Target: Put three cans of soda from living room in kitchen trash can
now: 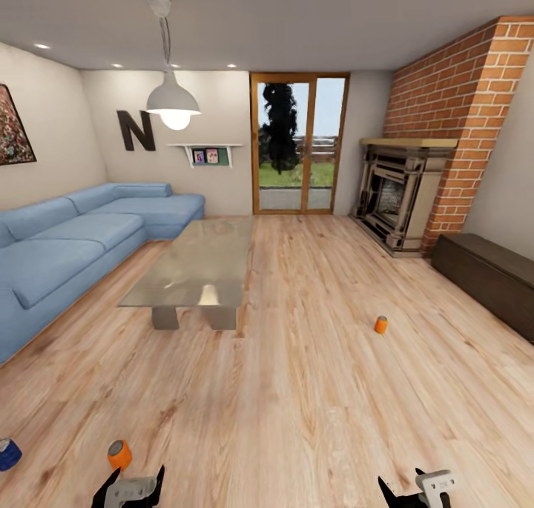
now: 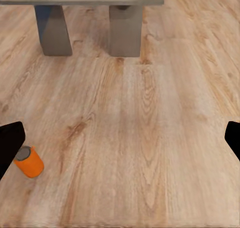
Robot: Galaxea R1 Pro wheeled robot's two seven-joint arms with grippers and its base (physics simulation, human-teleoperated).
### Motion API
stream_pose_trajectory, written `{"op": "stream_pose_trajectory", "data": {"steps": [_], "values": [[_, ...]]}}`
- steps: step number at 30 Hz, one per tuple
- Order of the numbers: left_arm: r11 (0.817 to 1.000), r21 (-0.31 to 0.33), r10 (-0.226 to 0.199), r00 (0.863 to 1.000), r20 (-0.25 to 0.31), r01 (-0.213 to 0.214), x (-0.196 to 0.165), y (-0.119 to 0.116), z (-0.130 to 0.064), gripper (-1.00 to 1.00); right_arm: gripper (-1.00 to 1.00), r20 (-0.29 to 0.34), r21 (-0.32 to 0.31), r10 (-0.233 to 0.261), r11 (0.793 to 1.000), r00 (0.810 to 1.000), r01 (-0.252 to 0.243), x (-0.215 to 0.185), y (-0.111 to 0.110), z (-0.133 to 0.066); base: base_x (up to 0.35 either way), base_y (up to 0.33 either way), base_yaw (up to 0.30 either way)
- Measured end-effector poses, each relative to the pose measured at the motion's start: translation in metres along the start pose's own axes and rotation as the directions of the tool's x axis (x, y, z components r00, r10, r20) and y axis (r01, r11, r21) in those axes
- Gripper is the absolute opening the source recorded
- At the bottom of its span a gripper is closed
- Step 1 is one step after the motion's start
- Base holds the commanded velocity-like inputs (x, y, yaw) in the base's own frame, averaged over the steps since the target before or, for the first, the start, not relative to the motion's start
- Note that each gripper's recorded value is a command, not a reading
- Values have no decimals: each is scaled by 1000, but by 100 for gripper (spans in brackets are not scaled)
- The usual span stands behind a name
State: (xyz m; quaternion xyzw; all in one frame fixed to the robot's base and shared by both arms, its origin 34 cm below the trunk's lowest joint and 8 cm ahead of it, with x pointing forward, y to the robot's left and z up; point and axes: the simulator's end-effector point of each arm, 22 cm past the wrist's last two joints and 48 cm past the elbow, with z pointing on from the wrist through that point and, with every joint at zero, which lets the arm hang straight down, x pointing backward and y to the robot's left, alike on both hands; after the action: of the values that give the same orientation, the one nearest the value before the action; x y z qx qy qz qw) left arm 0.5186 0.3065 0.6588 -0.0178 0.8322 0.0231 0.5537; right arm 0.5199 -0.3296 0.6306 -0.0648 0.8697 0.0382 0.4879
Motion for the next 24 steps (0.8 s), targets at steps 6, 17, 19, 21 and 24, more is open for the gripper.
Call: {"op": "stream_pose_trajectory", "data": {"steps": [6,17,19,21,24], "values": [[1000,0,1,1000,-4,-1,2,0,0,100,100,-3,0,0,1000,1000,0,2,0,0,-215,234,210],[1000,0,1,1000,-8,-1,3,0,0,100,100,-7,1,0,1000,1000,0,3,0,0,-158,171,80],[1000,0,1,1000,-8,-1,3,0,0,100,100,-8,-1,0,1000,1000,0,3,0,0,-12,13,2],[1000,0,1,1000,-8,-1,3,0,0,100,100,-8,-2,-1,1000,1000,1,3,1,0,-8,8,2],[1000,0,1,1000,-8,-1,4,0,0,100,100,-7,1,0,1000,1000,0,3,0,0,-5,5,1]]}}
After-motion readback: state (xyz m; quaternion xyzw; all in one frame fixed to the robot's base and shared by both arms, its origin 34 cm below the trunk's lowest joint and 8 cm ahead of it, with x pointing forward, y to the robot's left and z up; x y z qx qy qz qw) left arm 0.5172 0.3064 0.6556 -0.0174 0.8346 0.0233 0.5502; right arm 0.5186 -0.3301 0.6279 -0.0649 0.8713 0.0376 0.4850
